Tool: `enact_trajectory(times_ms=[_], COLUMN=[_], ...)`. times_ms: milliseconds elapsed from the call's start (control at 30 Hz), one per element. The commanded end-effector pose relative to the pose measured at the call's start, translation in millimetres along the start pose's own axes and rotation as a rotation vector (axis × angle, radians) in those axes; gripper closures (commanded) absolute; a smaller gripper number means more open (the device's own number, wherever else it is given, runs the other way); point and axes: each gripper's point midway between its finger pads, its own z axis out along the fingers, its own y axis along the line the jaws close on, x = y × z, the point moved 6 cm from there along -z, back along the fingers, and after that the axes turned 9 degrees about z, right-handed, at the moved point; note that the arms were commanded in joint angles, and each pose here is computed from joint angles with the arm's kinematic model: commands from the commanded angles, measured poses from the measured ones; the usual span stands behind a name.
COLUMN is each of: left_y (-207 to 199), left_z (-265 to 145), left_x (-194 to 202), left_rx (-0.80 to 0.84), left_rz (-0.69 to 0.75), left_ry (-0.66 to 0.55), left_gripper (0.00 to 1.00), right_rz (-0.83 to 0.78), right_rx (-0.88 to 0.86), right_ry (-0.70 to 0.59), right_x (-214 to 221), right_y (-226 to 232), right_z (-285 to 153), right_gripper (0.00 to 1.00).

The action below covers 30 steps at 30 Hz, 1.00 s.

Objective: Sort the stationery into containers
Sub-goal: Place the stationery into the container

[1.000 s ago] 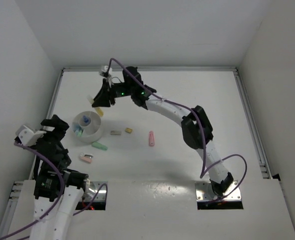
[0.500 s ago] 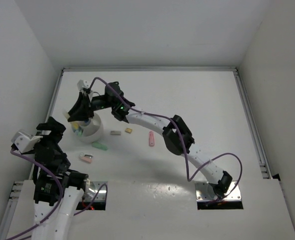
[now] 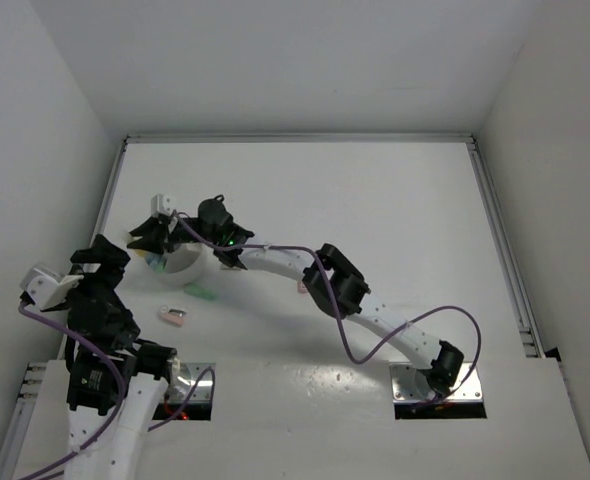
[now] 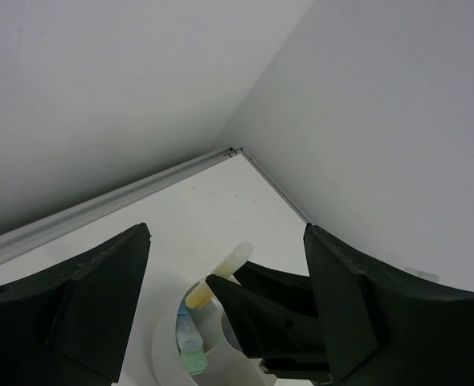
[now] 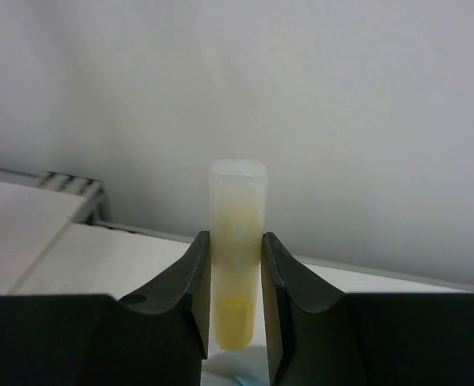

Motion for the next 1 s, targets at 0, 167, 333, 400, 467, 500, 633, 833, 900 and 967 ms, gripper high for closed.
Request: enact_trajectory(times_ms=[0,167,333,400,467,500,633,833,900,967], left_y=[1,1,-1,-1,-1,-1,-1,-1,-1,-1], left_z=[0,0,0,0,0,0,0,0,0,1], left_x=[-6,-6,-7,-7,-7,-7,-7,-7,-7,-8], left_rx=[-0.007,-0.007,0.004,0.004,0.004,0.004,0.004,0.004,0.004,0.006], left_rz=[-0.018,-0.018,-0.025,-0.025,-0.025,-0.025,-0.016,-0.016,-0.016,-0.023], left_ry=[-0.031,-0.031,-0.033,-0.033,-0.033,-0.033,-0.033,-0.033,-0.033,-0.039], left_gripper=[0.17,0.17,0.17,0.17,0.17,0.17,0.17,0.17,0.17,0.17], right_rz=[-0.237,-0.273,-0.255,-0.250,-0.241,-0.246,-0.265,-0.266,-0.267,-0.273], right_rx=[0.075,0.121,0.132,0.133,0.122,0.121,0.091,0.080,0.071,0.058], right_ry=[-0.150,-0.148,-0.124,-0.117,-0.115,-0.123,-0.144,-0.156,-0.156,-0.173], right_x=[-42,-27,-13,-8,-10,-16,-30,-47,-50,-65], right_y=[-12,-20,-20,-18,-16,-15,-12,-8,-6,-3], right_z=[11,8,3,-1,-1,0,4,4,4,5], right_gripper=[1.00,1.00,1.00,1.00,1.00,1.00,1.00,1.00,1.00,1.00])
